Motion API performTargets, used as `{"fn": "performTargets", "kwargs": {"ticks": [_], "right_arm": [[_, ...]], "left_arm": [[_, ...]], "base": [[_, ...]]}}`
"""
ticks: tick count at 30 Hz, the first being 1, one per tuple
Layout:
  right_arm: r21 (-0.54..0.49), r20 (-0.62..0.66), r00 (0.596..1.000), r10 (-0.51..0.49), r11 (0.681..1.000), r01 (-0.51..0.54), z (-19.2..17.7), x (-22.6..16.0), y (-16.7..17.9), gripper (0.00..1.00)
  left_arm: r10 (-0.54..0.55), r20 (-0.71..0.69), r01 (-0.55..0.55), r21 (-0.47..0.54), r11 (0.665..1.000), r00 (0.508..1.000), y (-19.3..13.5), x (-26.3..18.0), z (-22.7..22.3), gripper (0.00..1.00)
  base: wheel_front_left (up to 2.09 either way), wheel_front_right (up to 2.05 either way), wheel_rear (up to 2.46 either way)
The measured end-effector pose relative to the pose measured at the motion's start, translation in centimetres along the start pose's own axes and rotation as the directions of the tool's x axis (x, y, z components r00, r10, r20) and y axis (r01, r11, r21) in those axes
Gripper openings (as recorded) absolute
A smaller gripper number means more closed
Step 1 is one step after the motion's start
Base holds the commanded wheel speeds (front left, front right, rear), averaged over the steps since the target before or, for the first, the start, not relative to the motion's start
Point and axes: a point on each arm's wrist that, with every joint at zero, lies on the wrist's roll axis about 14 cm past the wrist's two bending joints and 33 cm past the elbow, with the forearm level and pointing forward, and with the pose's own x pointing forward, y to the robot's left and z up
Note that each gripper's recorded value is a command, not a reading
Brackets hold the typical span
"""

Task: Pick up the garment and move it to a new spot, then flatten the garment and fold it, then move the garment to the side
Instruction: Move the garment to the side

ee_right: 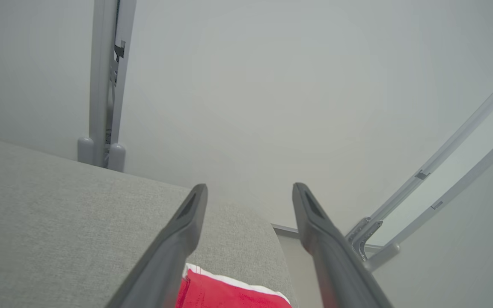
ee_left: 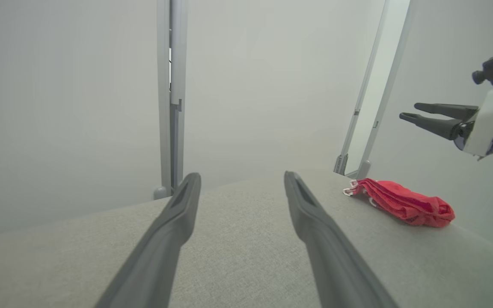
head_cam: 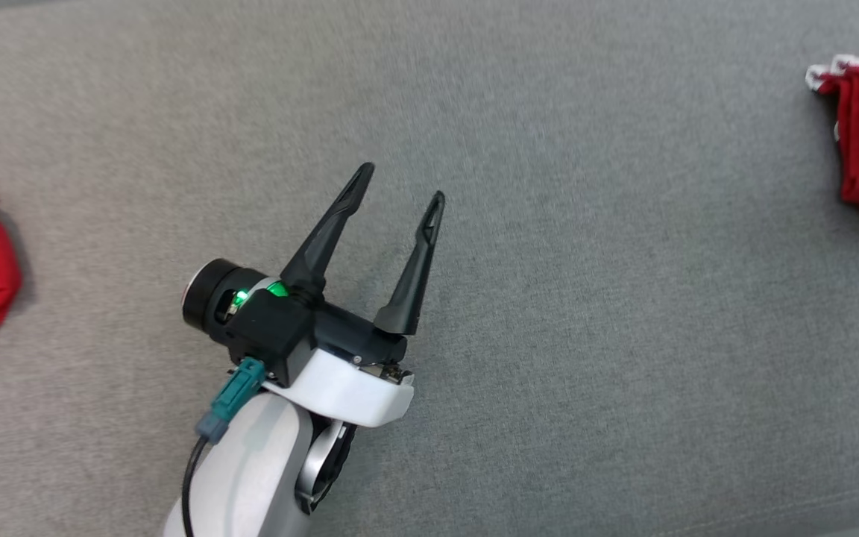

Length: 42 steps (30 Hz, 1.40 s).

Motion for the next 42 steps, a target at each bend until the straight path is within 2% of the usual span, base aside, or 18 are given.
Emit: {"fn": "performTargets", "kwargs": {"ticks": [5, 8, 11, 19, 20, 27, 30, 42], "right_arm": [[0.096, 0.181, 0.983, 0.035, 0.994, -0.054, 6.0, -1.9, 2.9, 1.0], [0.218, 0.237, 0.97, 0.058, 0.97, -0.111, 7.5, -3.8, 5.7, 1.0], [0.239, 0.286, 0.952, 0.112, 0.953, -0.184, 8.8, -5.9, 8.6, 1.0], [0.331, 0.389, 0.902, 0.185, 0.886, -0.324, 11.3, -11.7, 15.1, 1.0], [0.35, 0.402, 0.896, 0.189, 0.873, -0.341, 11.5, -13.1, 16.2, 1.0], [0.427, 0.446, 0.879, 0.17, 0.823, -0.375, 12.8, -16.1, 19.2, 1.0], [0.416, 0.451, 0.874, 0.178, 0.825, -0.383, 13.2, -16.5, 19.8, 1.0], [0.426, 0.442, 0.878, 0.181, 0.82, -0.383, 13.2, -16.8, 20.4, 1.0]], "left_arm": [[0.089, 0.069, -0.091, 0.024, 0.996, 0.994, 0.8, -2.0, 4.0, 1.0], [0.144, 0.082, -0.147, 0.042, 0.988, 0.986, 1.3, -4.0, 5.3, 1.0], [0.219, 0.11, -0.226, 0.065, 0.972, 0.97, 2.6, -6.2, 6.9, 1.0], [0.435, 0.17, -0.452, 0.079, 0.888, 0.884, 6.6, -13.6, 9.8, 1.0], [0.47, 0.179, -0.489, 0.08, 0.868, 0.864, 7.2, -15.2, 10.1, 1.0], [0.553, 0.19, -0.575, 0.085, 0.814, 0.811, 8.3, -19.1, 10.5, 1.0], [0.572, 0.184, -0.591, 0.071, 0.803, 0.799, 8.4, -19.9, 10.3, 1.0], [0.582, 0.174, -0.598, 0.061, 0.799, 0.795, 8.5, -20.3, 10.0, 1.0]], "base": [[0.0, 0.0, 0.0], [0.0, 0.0, 0.0], [0.0, 0.0, 0.0], [0.0, 0.0, 0.0], [0.0, 0.0, 0.0], [0.0, 0.0, 0.0], [0.0, 0.0, 0.0], [0.0, 0.0, 0.0]]}}
